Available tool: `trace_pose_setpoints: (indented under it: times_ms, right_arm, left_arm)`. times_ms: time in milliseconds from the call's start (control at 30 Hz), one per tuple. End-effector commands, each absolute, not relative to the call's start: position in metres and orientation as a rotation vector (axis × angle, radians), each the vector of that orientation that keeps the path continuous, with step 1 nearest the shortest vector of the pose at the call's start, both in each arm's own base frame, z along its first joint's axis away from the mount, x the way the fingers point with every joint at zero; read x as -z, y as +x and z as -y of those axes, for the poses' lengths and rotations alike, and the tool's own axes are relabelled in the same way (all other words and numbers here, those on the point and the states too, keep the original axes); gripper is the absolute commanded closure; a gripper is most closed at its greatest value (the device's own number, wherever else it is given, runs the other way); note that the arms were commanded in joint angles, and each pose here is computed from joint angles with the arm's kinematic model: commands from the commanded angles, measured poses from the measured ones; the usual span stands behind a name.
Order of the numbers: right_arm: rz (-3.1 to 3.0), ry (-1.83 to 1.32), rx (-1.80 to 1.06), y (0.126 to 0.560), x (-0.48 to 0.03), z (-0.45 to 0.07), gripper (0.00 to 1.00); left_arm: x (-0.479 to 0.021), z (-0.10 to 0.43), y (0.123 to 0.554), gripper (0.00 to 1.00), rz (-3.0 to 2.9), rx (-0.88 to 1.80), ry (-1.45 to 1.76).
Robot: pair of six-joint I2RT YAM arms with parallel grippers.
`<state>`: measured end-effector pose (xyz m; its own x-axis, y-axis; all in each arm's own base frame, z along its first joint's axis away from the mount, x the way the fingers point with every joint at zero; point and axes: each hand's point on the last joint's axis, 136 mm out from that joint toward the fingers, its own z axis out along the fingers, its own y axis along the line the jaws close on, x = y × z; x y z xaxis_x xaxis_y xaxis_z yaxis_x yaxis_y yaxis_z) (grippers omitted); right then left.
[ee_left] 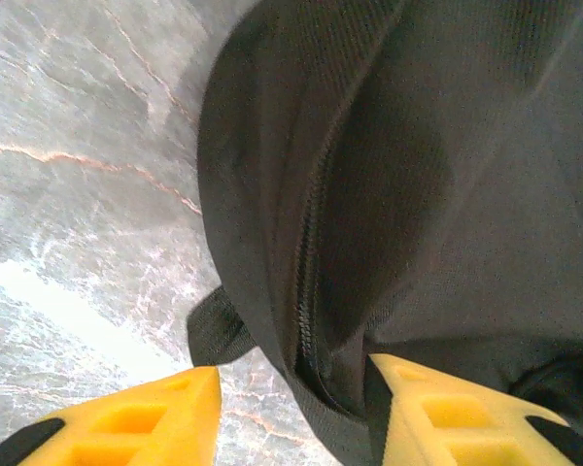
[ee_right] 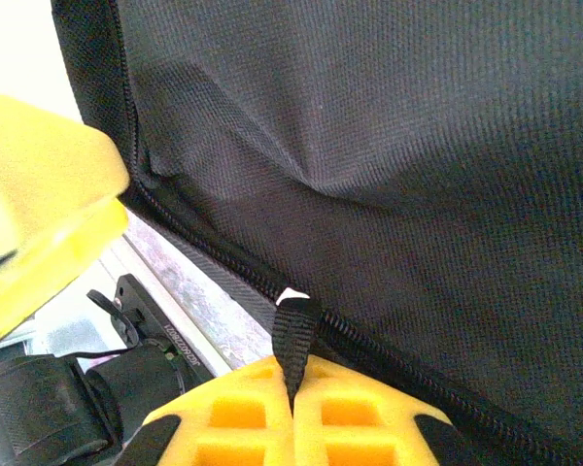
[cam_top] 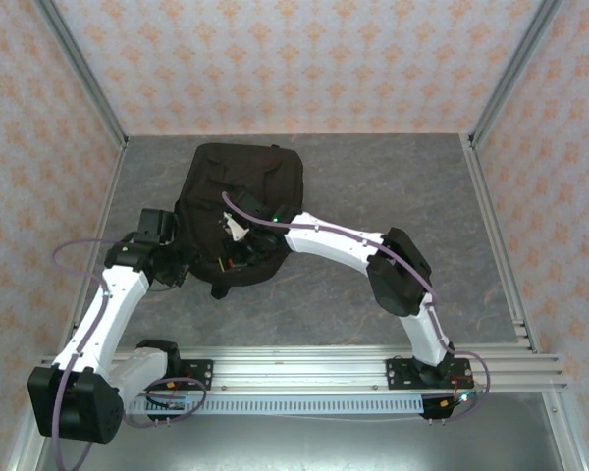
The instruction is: Pack the student bag
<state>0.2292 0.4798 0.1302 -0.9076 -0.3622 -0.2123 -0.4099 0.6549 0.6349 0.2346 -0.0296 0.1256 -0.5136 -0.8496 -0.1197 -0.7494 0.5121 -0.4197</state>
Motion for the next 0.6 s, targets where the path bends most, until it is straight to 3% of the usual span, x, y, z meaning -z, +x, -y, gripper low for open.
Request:
trace_pose_setpoints:
  times_ms: [0,333,567]
  right_arm:
    - [-2.729,-0.659,-1.098,0.232,-0.154,-0.475,1.0]
    - [-2.746,-0.665,-1.072,0.226,-0.158,-0.464,1.0]
    - [-2.774,-0.713,-0.981,0.223,-0.156,-0.45,1.0]
  left_arm:
    - [-0.124,0.033,0.232,0.54,-2.442,0.458,-1.356]
    - [-0.104,0.035,0.257,0.55,-2.469,0.406,-1.355]
    - [-0.11,0.021,0.254,0.84,-2.437,0.302,-1.326]
